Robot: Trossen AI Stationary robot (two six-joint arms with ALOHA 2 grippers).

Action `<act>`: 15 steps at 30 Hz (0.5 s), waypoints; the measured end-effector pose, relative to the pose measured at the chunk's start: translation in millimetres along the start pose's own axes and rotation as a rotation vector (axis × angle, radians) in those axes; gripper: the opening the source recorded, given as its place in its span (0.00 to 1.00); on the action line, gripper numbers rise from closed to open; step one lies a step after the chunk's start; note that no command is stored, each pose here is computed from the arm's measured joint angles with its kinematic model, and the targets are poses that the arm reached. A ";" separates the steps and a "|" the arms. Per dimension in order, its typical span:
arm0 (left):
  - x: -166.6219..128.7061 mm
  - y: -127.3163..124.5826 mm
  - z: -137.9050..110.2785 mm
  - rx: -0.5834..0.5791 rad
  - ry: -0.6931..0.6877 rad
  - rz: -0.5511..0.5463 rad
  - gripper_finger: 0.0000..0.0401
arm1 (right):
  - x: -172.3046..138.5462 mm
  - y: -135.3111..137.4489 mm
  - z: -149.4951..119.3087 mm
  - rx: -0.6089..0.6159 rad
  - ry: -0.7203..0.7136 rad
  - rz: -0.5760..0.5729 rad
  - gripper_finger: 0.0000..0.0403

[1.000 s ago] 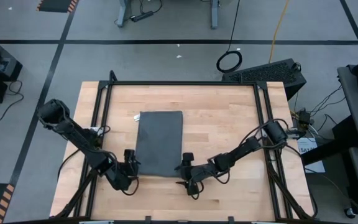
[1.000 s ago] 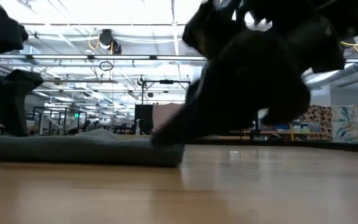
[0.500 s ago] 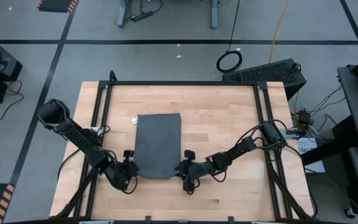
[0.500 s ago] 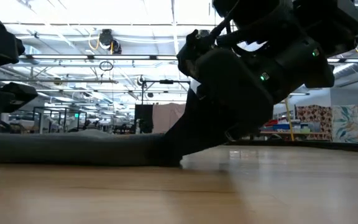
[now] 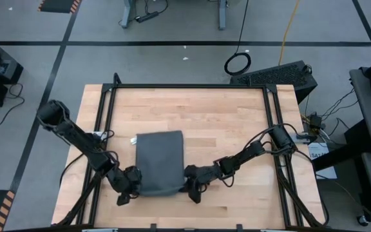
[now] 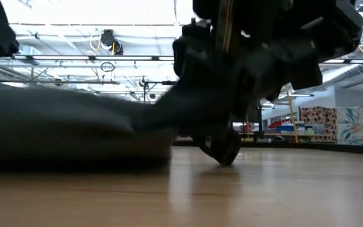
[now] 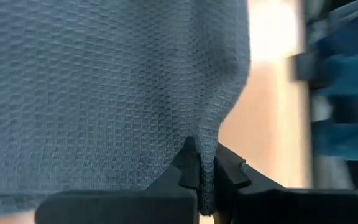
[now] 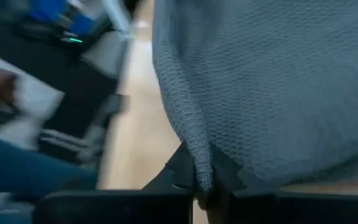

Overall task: Roll towel into tight, uniform cylinder
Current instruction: Roll the gray towel

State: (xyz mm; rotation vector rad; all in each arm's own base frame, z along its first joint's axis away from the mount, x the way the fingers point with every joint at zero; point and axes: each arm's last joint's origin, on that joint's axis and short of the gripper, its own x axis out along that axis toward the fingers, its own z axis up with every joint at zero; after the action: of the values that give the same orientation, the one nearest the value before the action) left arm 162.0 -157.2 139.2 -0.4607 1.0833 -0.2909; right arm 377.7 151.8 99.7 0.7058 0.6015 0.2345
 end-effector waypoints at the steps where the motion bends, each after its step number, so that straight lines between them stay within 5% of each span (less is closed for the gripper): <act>1: -1.9 -1.6 2.1 -0.020 -0.001 -0.033 0.03 | -0.1 2.5 1.1 0.037 0.005 0.042 0.01; 5: -5.5 -2.6 8.6 -0.062 -0.017 -0.085 0.03 | -1.1 6.0 6.2 0.210 0.055 0.154 0.01; 10: 5.3 11.3 8.1 -0.094 0.027 -0.018 0.02 | -2.0 -2.2 11.6 0.354 0.111 0.143 0.01; 15: 16.3 25.4 3.8 -0.170 0.095 -0.093 0.02 | -3.5 -10.1 19.3 0.502 0.136 0.140 0.00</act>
State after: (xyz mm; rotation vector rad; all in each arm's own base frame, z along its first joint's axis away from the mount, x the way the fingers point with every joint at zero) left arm 172.7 -141.5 115.4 -0.6555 1.1864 -0.3065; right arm 386.3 132.5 106.1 1.2260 0.7518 0.2656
